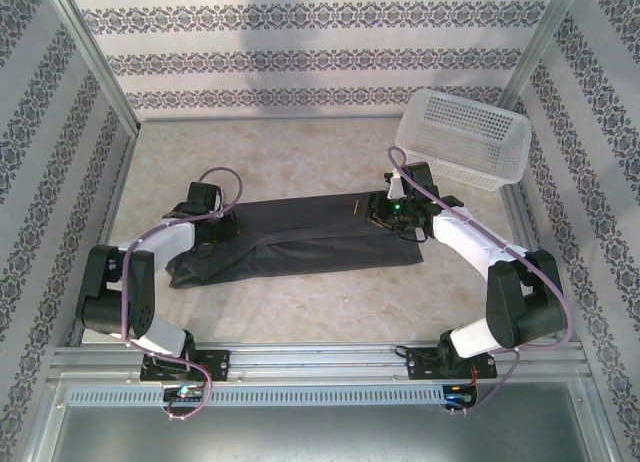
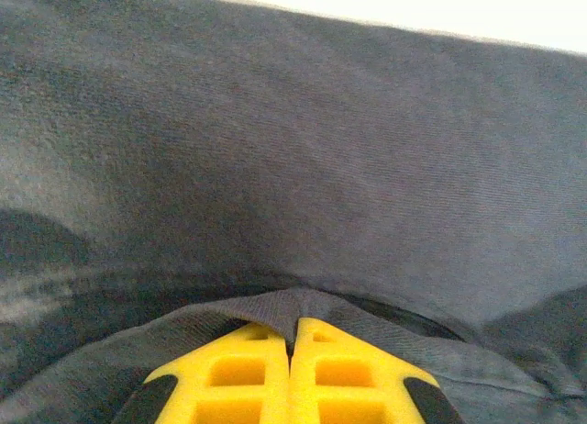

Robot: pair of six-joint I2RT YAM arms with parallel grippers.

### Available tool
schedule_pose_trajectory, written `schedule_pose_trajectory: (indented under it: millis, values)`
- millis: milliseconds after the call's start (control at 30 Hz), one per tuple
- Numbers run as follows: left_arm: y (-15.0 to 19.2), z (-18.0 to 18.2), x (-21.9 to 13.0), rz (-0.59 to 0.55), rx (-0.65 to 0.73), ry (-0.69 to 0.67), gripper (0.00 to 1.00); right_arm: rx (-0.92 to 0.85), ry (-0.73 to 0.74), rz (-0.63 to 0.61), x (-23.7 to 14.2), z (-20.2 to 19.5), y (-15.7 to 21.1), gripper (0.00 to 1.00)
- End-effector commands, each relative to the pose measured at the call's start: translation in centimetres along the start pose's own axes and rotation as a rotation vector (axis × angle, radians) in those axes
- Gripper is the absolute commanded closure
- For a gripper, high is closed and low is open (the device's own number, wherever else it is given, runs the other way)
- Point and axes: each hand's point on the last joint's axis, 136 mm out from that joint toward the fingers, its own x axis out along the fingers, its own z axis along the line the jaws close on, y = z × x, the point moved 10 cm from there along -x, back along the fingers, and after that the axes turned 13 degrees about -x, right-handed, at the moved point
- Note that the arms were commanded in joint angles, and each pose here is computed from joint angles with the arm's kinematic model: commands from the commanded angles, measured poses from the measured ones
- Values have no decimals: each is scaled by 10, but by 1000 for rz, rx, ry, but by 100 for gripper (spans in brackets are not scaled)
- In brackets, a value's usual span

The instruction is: Fold and stack the t-shirts

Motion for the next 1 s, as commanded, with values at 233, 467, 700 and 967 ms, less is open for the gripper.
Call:
schedule_pose_trajectory:
  millis: [233, 467, 700, 967]
  values:
    - [66, -17, -57, 58, -316, 10, 100, 5, -5, 9, 3, -2, 4, 53]
    - [96, -25, -57, 115, -431, -33, 100, 11, -13, 17, 1, -7, 6, 53]
    - [113, -34, -51, 147, -537, -38, 87, 33, -16, 43, 4, -18, 11, 53]
    - [123, -40, -77, 211, -590, -35, 72, 54, -9, 66, 7, -24, 11, 54]
